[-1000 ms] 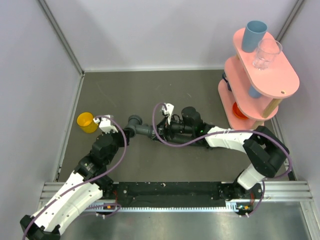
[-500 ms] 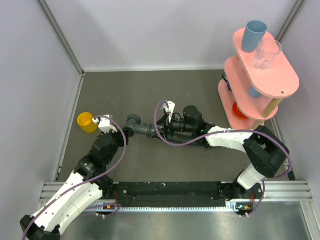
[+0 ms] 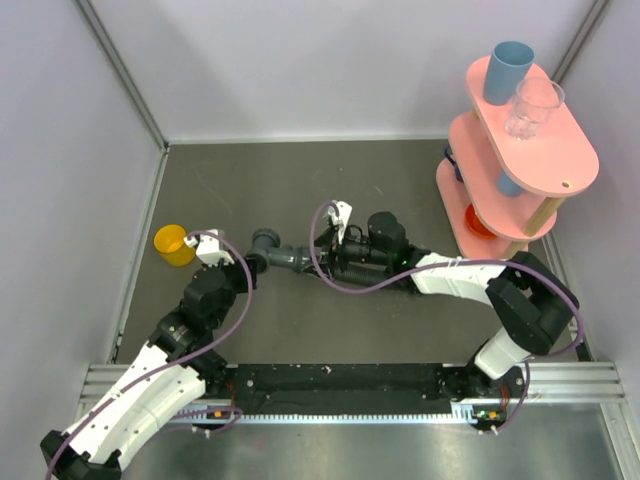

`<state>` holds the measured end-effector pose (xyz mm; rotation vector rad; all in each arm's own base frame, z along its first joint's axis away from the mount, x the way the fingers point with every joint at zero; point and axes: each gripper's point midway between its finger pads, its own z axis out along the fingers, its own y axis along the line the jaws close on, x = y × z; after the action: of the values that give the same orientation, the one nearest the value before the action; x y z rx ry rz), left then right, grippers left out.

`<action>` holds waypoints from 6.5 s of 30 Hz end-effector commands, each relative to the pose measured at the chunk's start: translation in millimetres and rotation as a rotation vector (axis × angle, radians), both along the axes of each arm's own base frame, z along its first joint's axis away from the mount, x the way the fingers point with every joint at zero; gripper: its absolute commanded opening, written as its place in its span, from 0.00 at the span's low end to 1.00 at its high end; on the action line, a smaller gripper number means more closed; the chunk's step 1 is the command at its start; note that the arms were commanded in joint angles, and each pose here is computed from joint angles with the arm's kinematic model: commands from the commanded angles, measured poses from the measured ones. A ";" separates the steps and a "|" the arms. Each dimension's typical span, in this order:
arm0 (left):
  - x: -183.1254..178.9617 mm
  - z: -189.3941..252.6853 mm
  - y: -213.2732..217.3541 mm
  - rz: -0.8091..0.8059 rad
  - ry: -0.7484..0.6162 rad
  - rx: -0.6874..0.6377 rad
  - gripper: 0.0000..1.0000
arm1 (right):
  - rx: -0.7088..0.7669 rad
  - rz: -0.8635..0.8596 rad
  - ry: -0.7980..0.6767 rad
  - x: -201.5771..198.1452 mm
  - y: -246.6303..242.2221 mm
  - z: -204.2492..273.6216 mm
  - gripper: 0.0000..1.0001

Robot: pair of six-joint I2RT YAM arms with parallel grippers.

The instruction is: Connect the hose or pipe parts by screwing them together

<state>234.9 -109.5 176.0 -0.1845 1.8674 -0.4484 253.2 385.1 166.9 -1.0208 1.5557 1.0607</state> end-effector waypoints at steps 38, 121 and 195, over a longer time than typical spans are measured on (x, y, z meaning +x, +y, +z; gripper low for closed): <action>-12.8 -4.1 -28.8 -0.089 0.178 -0.067 0.00 | -0.165 -0.006 -0.467 -34.3 -28.1 25.2 0.91; -18.6 10.9 -30.8 -0.032 0.273 -0.160 0.00 | -0.278 0.020 -0.814 -55.7 -6.5 0.7 0.96; -23.9 -0.7 -23.0 0.043 0.384 -0.138 0.00 | -0.203 -0.011 -0.787 -53.8 11.3 -3.8 0.79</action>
<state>201.6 -121.4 148.1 -0.3980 2.2790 -0.4447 194.3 380.1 125.4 -1.4565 1.1125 0.3944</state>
